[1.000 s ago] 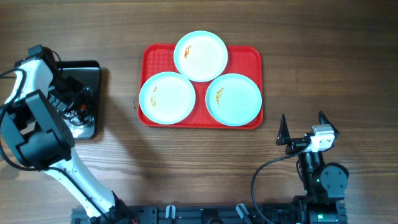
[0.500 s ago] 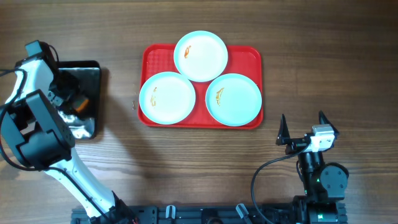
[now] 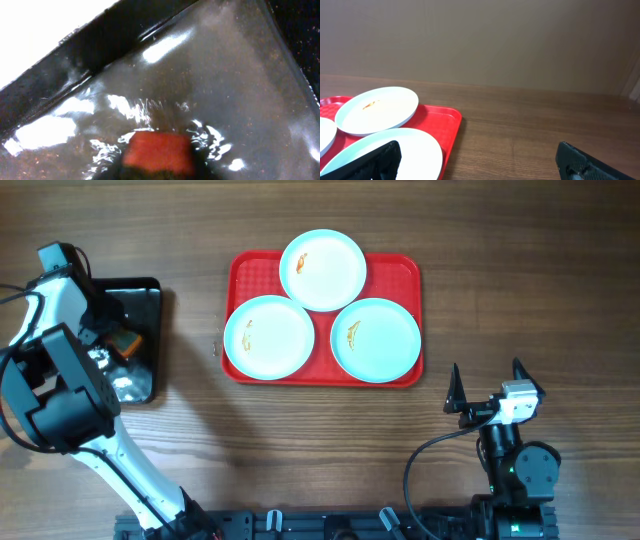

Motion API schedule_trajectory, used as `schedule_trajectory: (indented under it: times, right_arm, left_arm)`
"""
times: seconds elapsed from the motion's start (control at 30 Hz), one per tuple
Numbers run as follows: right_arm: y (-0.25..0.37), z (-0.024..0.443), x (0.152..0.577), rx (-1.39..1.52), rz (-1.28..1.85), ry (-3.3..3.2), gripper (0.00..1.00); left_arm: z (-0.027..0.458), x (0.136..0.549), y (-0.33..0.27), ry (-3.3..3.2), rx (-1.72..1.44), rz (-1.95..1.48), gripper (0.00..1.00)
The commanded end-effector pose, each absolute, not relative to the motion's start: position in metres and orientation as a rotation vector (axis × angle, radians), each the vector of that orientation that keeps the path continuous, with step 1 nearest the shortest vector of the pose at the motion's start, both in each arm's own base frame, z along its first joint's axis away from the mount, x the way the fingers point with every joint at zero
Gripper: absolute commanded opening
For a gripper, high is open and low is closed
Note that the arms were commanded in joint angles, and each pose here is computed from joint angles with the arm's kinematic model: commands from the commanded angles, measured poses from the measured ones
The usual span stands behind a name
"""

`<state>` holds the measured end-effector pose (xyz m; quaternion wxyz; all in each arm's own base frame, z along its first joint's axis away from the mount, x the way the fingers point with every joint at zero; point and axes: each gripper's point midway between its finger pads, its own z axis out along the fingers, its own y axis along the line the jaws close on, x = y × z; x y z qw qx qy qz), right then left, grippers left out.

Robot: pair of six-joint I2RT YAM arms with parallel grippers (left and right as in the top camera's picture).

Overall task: Clean dirty plates on tray and stack at the side
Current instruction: 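Reach the left gripper into the black tray and grasp the sponge, then lift the sponge with the left gripper and hold it above the tray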

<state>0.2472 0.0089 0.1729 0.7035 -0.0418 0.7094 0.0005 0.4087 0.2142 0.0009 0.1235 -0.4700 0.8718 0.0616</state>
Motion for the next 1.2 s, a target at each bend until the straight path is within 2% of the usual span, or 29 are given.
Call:
schedule_trajectory:
  times: [0.0,0.03,0.07,0.1,0.37,0.43,0.47,0.5,0.53,0.57,0.67,0.7,0.73,0.77,0.93,0.97,1.0,1.1,1.13,1.17]
  right_arm:
    - [0.005,0.174,0.247,-0.092,-0.027,1.573,1.00]
    - [0.005,0.174,0.247,-0.092,-0.027,1.573,1.00]
    - [0.005,0.174,0.247,-0.092,-0.027,1.572,1.00]
    - [0.005,0.174,0.247,-0.092,-0.027,1.573,1.00]
    - [0.005,0.174,0.247,-0.092,-0.027,1.573,1.00]
    - [0.005,0.174,0.247,-0.092,-0.027,1.573,1.00]
    - [0.005,0.174,0.247,-0.092,-0.027,1.573,1.00]
    - [0.005,0.174,0.247,-0.092,-0.027,1.573,1.00]
    - [0.005,0.174,0.247,-0.092,-0.027,1.573,1.00]
    - [0.005,0.174,0.247,-0.092,-0.027,1.573,1.00]
    - [0.005,0.174,0.247,-0.092,-0.027,1.573,1.00]
    - [0.005,0.174,0.247,-0.092,-0.027,1.573,1.00]
    - [0.005,0.174,0.247,-0.092,-0.027,1.573,1.00]
    - [0.005,0.174,0.247,-0.092,-0.028,1.573,1.00]
    - [0.005,0.174,0.247,-0.092,-0.027,1.573,1.00]
    - [0.005,0.174,0.247,-0.092,-0.027,1.572,1.00]
    - [0.005,0.174,0.247,-0.092,-0.027,1.573,1.00]
    - [0.005,0.174,0.247,-0.092,-0.027,1.573,1.00]
    - [0.005,0.174,0.247,-0.092,-0.027,1.573,1.00]
    - [0.005,0.174,0.247,-0.092,-0.027,1.573,1.00]
  left_arm:
    - [-0.024,0.395,0.211,2.602,-1.401,0.195,0.04]
    - [-0.023,0.394,0.210,2.607,-1.403,0.195,0.06]
    - [-0.020,0.391,0.209,2.621,-1.409,0.197,0.48]
    - [-0.018,0.389,0.208,2.634,-1.414,0.198,1.00]
    - [-0.016,0.364,0.153,2.821,-1.501,-0.135,1.00]
    - [-0.016,0.360,0.150,2.836,-1.511,-0.144,0.80]
    - [-0.016,0.360,0.150,2.837,-1.511,-0.143,0.55]
    - [-0.016,0.360,0.150,2.837,-1.511,-0.143,0.23]
    - [-0.016,0.360,0.150,2.836,-1.511,-0.143,0.08]
    - [-0.016,0.360,0.150,2.835,-1.510,-0.143,0.04]
    - [-0.016,0.362,0.151,2.830,-1.507,-0.143,0.04]
    - [-0.016,0.364,0.152,2.822,-1.502,-0.143,0.14]
    - [-0.016,0.364,0.153,2.818,-1.499,-0.136,0.67]
    - [-0.017,0.366,0.158,2.808,-1.492,-0.102,1.00]
    - [-0.016,0.368,0.190,2.742,-1.457,0.151,1.00]
    - [-0.016,0.371,0.192,2.728,-1.451,0.149,0.96]
    - [-0.016,0.373,0.193,2.721,-1.448,0.148,0.86]
    - [-0.016,0.373,0.193,2.721,-1.448,0.148,0.13]
    - [-0.016,0.372,0.192,2.724,-1.449,0.147,0.04]
    - [-0.014,0.372,0.192,2.727,-1.450,0.147,0.04]
